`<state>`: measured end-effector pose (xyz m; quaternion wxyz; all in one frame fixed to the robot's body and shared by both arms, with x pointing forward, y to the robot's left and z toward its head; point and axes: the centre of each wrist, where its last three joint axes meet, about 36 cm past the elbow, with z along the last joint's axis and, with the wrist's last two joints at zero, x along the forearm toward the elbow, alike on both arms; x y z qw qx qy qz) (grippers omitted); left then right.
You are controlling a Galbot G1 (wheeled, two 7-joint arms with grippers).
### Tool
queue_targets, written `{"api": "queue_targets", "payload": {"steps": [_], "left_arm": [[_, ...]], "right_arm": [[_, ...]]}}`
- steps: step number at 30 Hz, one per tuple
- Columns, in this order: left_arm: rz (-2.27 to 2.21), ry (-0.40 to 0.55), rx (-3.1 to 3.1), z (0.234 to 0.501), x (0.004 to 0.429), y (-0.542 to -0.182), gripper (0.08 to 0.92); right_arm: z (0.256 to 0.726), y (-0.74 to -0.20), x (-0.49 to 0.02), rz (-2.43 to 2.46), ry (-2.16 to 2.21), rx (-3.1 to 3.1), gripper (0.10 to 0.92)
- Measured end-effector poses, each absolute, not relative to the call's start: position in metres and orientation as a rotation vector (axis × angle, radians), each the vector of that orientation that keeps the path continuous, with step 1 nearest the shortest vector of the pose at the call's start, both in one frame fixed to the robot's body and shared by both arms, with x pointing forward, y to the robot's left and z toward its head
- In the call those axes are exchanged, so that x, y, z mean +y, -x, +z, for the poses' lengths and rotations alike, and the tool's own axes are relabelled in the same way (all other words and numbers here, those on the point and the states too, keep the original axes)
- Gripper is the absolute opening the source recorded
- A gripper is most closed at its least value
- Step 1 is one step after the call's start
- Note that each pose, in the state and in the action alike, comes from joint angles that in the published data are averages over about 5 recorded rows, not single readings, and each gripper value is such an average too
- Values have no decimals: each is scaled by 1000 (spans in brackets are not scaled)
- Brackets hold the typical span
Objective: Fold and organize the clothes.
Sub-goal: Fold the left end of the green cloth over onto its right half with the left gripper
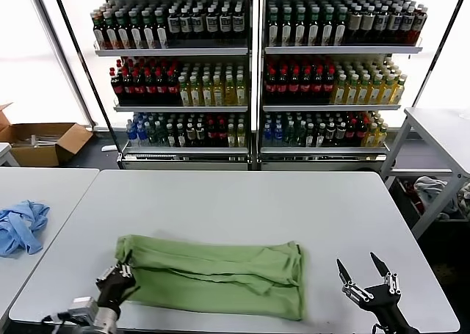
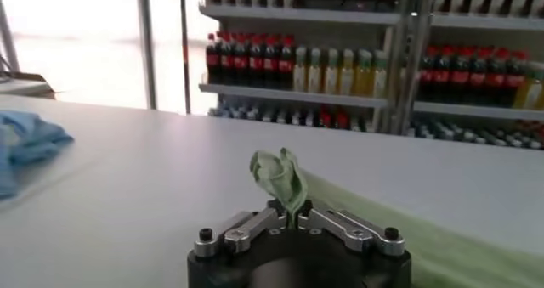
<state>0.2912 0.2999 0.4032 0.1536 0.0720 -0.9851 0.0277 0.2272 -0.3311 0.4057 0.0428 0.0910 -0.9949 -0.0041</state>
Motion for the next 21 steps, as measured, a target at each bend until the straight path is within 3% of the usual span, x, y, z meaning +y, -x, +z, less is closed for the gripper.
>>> {"api": "queue_targets", "payload": {"steps": [12, 16, 21], "left_arm": [[-26, -501, -2890, 459, 381, -306, 115], [-27, -507, -2929, 475, 375, -298, 115], [-18, -421, -2963, 480, 344, -290, 115]], "right_arm": [[405, -231, -328, -20, -268, -3051, 823], [406, -231, -328, -19, -266, -3054, 823], [406, -231, -327, -17, -256, -3058, 823]]}}
